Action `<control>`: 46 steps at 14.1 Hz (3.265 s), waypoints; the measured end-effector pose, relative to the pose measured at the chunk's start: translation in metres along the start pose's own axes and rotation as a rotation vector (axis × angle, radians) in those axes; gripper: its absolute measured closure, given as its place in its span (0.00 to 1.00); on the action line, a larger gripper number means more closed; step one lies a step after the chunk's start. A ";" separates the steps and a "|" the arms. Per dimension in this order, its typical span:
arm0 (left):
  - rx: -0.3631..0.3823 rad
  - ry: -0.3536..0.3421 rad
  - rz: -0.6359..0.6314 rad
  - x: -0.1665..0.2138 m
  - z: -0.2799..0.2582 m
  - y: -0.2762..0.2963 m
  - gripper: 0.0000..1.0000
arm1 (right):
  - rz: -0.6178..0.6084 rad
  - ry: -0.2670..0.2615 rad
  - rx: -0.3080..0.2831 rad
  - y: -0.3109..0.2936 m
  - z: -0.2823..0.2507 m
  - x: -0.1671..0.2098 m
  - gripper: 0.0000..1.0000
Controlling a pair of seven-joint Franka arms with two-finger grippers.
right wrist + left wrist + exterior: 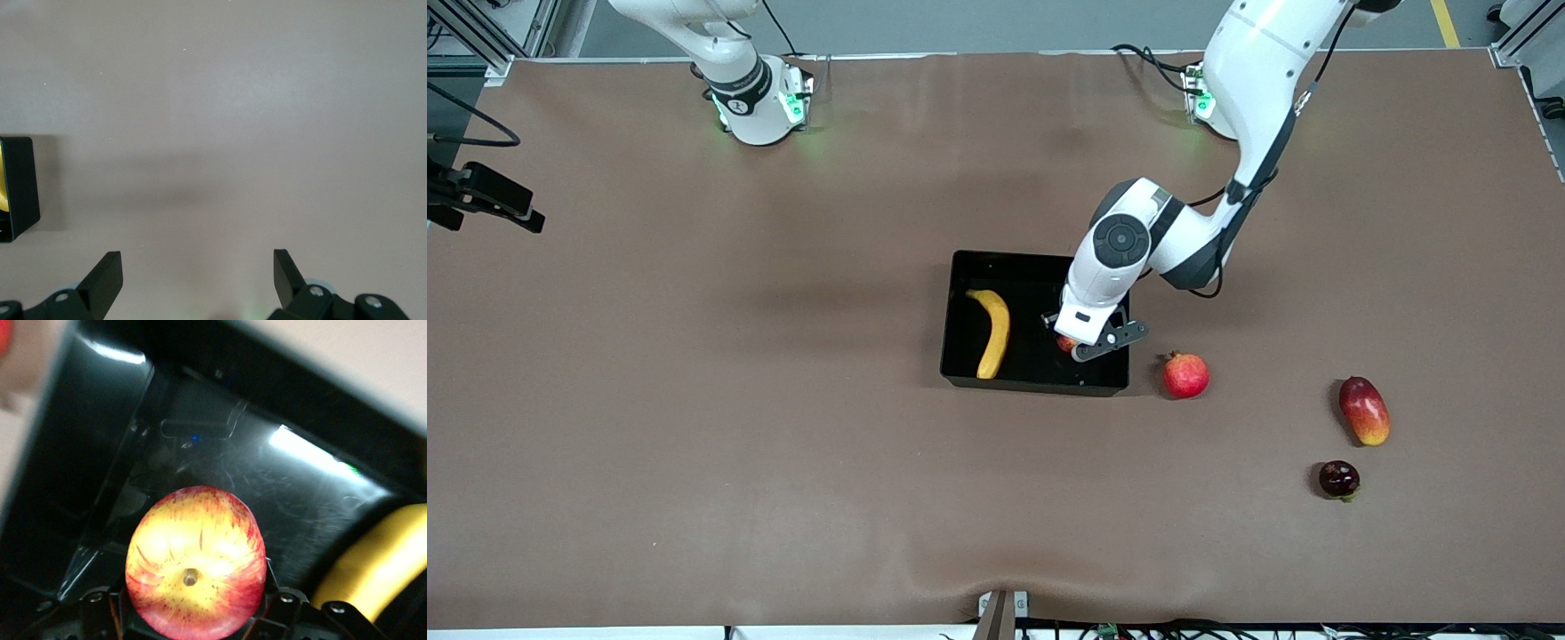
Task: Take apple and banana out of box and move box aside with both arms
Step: 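Grasp the red-yellow apple with the left gripper and lift it out, then carry the apple beside the mango and open the left gripper, then move the left gripper back into the box over the banana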
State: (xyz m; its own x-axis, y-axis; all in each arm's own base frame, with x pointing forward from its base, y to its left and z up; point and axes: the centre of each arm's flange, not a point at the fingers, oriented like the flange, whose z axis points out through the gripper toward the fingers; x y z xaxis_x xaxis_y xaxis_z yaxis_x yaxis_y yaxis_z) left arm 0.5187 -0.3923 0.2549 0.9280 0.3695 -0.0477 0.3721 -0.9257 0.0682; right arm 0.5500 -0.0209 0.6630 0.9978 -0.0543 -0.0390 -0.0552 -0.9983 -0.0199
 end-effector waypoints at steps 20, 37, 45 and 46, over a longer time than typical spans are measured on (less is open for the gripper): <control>0.024 -0.077 0.185 0.291 -0.010 -0.269 0.29 | 0.007 0.016 -0.001 0.004 0.008 0.011 0.00; -0.027 0.020 0.145 0.301 -0.074 -0.200 0.00 | 0.013 -0.039 0.000 0.007 0.011 0.004 0.00; 0.041 -0.067 -0.004 0.152 -0.072 -0.033 0.00 | 0.026 -0.028 0.001 0.014 0.009 0.005 0.00; 0.047 -0.070 -0.017 0.137 -0.068 -0.020 0.00 | 0.026 -0.028 0.001 0.014 0.009 0.005 0.00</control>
State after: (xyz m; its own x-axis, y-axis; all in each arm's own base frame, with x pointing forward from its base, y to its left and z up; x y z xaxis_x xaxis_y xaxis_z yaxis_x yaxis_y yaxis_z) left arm 0.6397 -0.3180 0.3151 0.9174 0.3801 -0.1178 0.3850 -0.9227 0.0204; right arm 0.5540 -0.0353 0.6530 0.9946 -0.0797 -0.0672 -0.0812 -0.9965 -0.0193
